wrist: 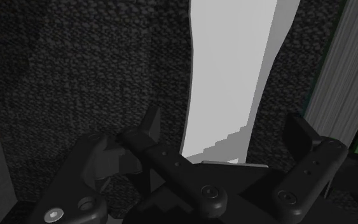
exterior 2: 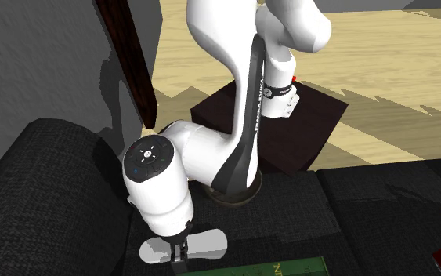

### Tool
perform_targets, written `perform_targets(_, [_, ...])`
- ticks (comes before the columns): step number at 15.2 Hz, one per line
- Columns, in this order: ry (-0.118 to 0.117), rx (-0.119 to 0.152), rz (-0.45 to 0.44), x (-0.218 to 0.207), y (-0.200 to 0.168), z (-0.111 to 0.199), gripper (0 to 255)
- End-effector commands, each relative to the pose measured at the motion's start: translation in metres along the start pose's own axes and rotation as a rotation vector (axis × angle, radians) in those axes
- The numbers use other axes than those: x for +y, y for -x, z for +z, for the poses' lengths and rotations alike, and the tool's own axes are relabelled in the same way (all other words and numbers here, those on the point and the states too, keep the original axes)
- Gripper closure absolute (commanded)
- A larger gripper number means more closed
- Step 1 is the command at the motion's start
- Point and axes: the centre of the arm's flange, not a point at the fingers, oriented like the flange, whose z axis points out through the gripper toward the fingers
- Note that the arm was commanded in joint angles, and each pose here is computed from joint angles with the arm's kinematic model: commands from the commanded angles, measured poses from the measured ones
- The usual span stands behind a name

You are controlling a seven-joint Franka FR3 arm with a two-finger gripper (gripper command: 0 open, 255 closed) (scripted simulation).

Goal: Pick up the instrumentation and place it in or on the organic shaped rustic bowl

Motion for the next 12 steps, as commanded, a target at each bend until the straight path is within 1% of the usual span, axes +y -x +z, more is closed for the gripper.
perform_targets(1, [0.000, 0.000, 0.000, -0.0007, -0.0001, 0.0108, 0])
perform_targets(9, [0.000, 0.000, 0.000, -0.0007, -0.0001, 0.0139, 0])
perform_targets(10, [0.000, 0.000, 0.000, -0.0008, 0.0006, 0.0145, 255])
perform_targets(12, [0.000, 0.001, 0.000, -0.0031, 0.0009, 0.0140, 255])
